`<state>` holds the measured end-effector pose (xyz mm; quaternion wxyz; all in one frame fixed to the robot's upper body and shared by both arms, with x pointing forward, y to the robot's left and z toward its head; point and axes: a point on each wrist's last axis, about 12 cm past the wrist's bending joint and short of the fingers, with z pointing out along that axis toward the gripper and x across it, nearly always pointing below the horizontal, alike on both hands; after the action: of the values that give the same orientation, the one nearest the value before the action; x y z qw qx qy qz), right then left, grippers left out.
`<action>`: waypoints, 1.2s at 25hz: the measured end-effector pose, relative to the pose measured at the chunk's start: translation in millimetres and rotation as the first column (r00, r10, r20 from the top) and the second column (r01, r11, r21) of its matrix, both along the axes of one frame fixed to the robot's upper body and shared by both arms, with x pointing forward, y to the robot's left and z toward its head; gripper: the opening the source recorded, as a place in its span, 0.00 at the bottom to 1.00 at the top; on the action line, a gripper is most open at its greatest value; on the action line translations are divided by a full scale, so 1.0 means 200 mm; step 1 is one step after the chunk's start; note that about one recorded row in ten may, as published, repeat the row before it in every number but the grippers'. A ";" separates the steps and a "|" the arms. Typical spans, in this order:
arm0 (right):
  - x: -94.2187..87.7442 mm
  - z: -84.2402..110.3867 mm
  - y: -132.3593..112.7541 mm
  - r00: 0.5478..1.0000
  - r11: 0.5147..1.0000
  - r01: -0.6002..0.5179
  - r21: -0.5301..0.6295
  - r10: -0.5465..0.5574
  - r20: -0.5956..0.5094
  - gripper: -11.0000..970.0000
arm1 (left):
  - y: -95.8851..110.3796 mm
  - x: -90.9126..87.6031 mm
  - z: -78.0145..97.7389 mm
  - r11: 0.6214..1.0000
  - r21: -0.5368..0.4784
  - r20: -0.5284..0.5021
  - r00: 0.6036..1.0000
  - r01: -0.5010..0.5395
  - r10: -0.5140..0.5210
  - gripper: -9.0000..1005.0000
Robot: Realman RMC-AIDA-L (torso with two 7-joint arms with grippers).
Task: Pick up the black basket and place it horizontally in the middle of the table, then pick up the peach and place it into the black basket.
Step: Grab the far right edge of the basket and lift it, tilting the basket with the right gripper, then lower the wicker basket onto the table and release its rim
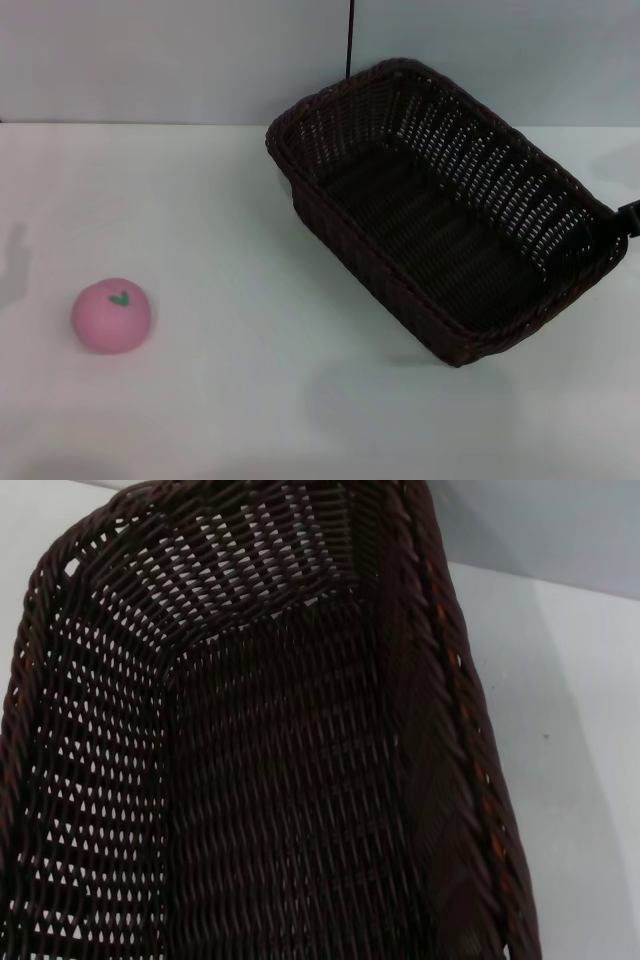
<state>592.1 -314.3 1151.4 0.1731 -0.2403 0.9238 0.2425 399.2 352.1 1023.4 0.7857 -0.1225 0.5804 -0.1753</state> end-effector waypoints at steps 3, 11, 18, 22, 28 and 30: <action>0.00 0.00 0.00 1.000 1.000 0.000 0.000 0.000 -0.001 0.46 | 0.00 0.00 0.00 1.000 0.000 0.001 1.000 0.001 -0.001 0.47; -0.01 -0.02 0.00 1.000 1.000 0.005 0.022 -0.005 -0.004 0.31 | 0.00 0.01 0.00 1.000 0.000 0.005 1.000 0.005 -0.005 0.46; -0.04 -0.01 -0.02 0.999 0.989 0.023 0.144 -0.028 0.033 0.23 | -0.01 0.02 0.01 1.000 0.000 0.006 1.000 0.006 -0.006 0.46; -0.06 -0.01 -0.04 0.997 0.976 0.032 0.216 -0.045 0.058 0.22 | -0.01 0.02 0.01 1.000 0.000 0.006 1.000 0.006 -0.006 0.46; -0.09 0.00 -0.04 0.996 0.932 0.025 0.363 -0.056 0.076 0.21 | -0.02 0.03 0.01 1.000 -0.007 0.012 1.000 0.013 -0.013 0.46; -0.10 0.01 -0.04 0.994 0.909 0.013 0.416 -0.056 0.091 0.21 | -0.02 0.03 0.01 1.000 -0.008 0.013 1.000 0.014 -0.013 0.45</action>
<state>571.6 -322.2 1153.1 0.2710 -0.1938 0.8454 0.4176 406.0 348.8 1025.4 0.7877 -0.1205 0.5756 -0.1836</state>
